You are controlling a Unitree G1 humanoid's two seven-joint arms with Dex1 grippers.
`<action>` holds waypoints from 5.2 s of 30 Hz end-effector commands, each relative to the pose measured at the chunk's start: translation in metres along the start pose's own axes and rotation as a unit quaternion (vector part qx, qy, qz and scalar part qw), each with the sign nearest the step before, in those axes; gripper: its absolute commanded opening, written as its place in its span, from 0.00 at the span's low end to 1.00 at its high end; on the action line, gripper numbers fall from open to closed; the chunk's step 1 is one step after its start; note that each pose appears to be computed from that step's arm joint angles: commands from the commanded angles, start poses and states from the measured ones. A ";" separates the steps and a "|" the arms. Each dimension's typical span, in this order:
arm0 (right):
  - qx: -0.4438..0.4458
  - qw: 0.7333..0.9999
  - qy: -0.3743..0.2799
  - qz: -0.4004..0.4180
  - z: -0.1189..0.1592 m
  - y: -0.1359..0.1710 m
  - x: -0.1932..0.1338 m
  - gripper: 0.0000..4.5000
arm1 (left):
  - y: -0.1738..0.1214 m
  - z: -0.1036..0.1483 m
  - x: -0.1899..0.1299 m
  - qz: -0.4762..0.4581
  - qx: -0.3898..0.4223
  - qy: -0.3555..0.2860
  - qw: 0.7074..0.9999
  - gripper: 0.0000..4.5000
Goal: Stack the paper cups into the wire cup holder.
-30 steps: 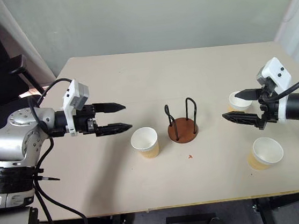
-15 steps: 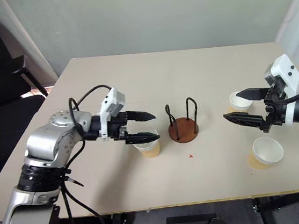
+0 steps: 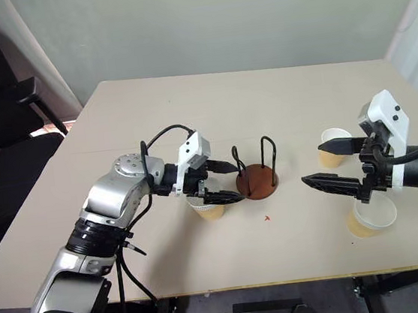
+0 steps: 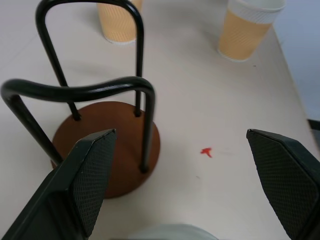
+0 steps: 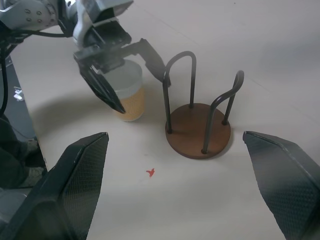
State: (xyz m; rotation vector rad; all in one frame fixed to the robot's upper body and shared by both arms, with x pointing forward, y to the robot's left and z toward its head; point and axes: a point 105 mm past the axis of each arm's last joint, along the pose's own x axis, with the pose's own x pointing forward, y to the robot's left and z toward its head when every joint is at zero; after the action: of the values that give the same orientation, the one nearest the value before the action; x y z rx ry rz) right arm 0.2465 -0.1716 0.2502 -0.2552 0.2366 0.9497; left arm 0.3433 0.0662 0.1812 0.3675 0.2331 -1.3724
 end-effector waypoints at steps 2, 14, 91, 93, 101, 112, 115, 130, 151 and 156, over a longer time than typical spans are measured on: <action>-0.024 0.999 -0.016 -0.013 0.010 0.002 -0.005 0.99 | 0.001 0.012 0.009 0.008 0.034 -0.011 0.999 1.00; -0.024 0.999 -0.018 -0.012 0.006 0.003 0.000 1.00 | 0.003 0.011 0.032 0.029 0.046 -0.025 0.998 0.48; -0.033 0.999 0.008 -0.033 0.007 0.012 -0.016 1.00 | -0.060 0.021 0.035 -0.134 0.221 0.020 0.966 0.82; -0.038 0.999 0.014 -0.033 0.006 0.009 -0.016 1.00 | -0.059 0.022 0.028 -0.133 0.236 0.031 0.962 0.82; -0.056 0.998 0.023 -0.030 0.010 -0.008 -0.014 1.00 | -0.030 0.042 -0.009 -0.077 0.237 0.036 0.968 0.82; -0.189 0.967 0.157 -0.070 -0.016 -0.074 0.009 1.00 | -0.002 0.085 -0.080 0.028 0.117 -0.097 0.988 0.82; -0.217 0.952 0.204 -0.075 -0.025 -0.096 0.012 1.00 | -0.005 0.075 -0.082 0.032 0.119 -0.077 0.989 0.82; -0.241 0.915 0.319 -0.061 -0.064 -0.150 0.041 0.80 | -0.007 0.067 -0.073 0.031 0.132 -0.058 0.989 0.83; -0.365 0.903 0.182 0.135 0.075 0.002 0.011 0.01 | -0.031 0.048 -0.076 -0.071 0.142 -0.002 0.987 0.83; -0.383 0.887 0.176 0.186 0.077 0.032 0.024 0.01 | -0.036 0.052 -0.070 -0.084 0.144 -0.006 0.986 0.83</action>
State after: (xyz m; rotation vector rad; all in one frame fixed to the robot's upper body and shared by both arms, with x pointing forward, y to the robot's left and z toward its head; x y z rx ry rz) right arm 0.2432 -0.1134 0.3118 -1.1501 0.2416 1.3459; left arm 0.2989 0.1095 0.2442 0.5697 0.0868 -1.5474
